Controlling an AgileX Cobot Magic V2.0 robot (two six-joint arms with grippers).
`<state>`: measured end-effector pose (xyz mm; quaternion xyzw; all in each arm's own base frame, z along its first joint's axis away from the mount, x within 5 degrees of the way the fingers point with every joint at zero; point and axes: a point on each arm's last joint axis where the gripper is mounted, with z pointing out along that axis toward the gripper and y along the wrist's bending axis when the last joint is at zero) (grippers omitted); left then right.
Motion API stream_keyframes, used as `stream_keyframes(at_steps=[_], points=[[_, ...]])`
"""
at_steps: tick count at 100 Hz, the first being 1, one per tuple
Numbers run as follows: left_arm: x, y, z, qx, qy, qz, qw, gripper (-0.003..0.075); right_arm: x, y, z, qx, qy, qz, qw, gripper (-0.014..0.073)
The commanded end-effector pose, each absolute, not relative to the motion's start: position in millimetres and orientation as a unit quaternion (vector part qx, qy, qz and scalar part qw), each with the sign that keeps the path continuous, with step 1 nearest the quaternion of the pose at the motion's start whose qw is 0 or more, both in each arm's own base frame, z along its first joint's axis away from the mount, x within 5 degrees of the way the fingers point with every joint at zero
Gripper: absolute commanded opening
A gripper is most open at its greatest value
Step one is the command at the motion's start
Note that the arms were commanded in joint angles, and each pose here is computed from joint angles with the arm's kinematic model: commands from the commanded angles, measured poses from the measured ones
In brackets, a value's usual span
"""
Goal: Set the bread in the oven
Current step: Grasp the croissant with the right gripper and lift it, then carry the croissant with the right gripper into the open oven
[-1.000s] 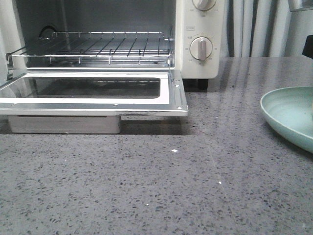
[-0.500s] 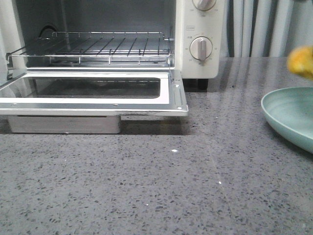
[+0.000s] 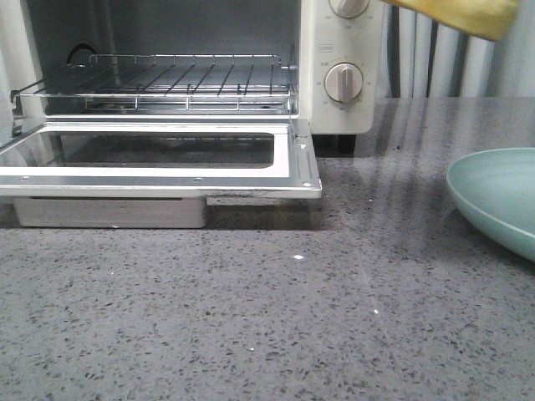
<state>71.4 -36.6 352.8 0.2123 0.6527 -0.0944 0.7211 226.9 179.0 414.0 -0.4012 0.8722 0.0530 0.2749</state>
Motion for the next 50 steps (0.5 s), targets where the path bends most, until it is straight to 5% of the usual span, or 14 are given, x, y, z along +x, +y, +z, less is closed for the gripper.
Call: stream_keyframes(at_steps=[1,50], points=[[70,-35,365,0.192,0.641,-0.104,0.736,-0.002,218,185,428,-0.435,0.854,0.048,0.281,-0.0066],[65,-37,373,0.208,0.636,-0.114,0.734,-0.002,272,243,419,-0.486,0.822,0.004,0.296,-0.0066]])
